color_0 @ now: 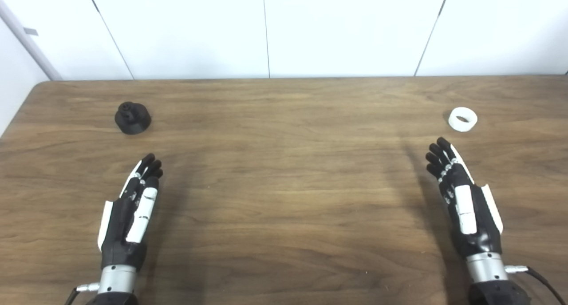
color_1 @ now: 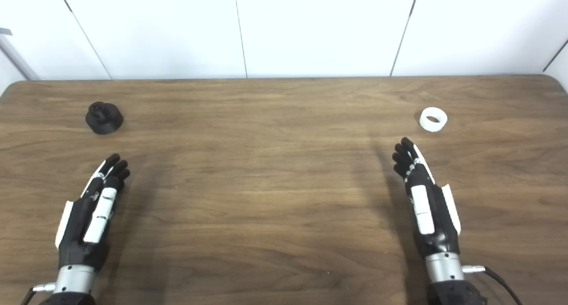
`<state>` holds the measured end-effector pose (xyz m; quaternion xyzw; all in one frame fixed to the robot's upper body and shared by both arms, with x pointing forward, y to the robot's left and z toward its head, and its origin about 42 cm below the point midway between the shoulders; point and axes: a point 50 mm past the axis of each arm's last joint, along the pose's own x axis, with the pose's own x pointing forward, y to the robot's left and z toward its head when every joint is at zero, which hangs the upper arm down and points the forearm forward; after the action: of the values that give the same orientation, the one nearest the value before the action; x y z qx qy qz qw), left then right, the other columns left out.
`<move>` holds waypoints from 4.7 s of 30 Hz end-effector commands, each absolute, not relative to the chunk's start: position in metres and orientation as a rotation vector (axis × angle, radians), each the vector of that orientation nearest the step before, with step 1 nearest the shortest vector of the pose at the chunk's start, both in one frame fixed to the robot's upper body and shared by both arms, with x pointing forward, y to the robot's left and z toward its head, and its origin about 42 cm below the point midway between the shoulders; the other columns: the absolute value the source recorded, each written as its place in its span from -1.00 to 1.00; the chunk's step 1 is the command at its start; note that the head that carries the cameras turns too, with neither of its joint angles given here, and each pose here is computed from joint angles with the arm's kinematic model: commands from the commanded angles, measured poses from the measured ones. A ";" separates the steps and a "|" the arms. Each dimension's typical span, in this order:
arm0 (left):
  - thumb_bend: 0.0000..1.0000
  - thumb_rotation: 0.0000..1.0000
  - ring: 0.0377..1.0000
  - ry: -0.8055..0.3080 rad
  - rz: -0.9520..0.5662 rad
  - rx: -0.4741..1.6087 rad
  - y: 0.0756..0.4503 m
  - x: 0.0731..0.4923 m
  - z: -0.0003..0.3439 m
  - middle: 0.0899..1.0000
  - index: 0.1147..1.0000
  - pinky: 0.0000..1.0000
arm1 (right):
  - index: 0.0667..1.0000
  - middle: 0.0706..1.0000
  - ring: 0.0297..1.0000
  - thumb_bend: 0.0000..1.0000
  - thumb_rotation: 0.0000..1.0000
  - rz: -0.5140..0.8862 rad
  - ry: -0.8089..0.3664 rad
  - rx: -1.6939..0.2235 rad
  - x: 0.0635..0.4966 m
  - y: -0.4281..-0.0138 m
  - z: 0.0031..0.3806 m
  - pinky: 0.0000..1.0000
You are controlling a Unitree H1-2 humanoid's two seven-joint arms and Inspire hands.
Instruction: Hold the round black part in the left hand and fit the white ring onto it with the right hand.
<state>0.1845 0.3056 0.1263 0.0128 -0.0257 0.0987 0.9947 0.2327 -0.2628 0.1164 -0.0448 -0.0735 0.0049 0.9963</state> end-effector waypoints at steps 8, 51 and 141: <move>-0.04 0.32 0.83 -0.001 0.220 0.028 0.306 0.148 0.114 0.80 0.82 0.96 | 0.87 0.85 0.84 0.08 0.96 -0.003 -0.065 -0.066 0.212 -0.263 0.091 0.84; -0.10 0.46 0.85 0.025 0.221 0.066 0.272 0.150 0.094 0.81 0.84 0.95 | 1.00 0.98 0.97 -0.01 1.00 0.015 -0.067 -0.050 0.217 -0.294 0.072 1.00; 0.78 -0.18 1.00 0.104 0.451 1.062 0.403 0.347 0.231 0.88 0.66 1.00 | 0.99 0.95 0.93 -0.05 1.00 0.002 -0.072 -0.060 0.211 -0.291 0.075 1.00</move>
<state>0.3341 0.3947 0.2017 0.4754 0.0969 0.1862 0.8544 0.2354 -0.2941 0.1126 -0.0521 -0.1027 0.0125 0.9933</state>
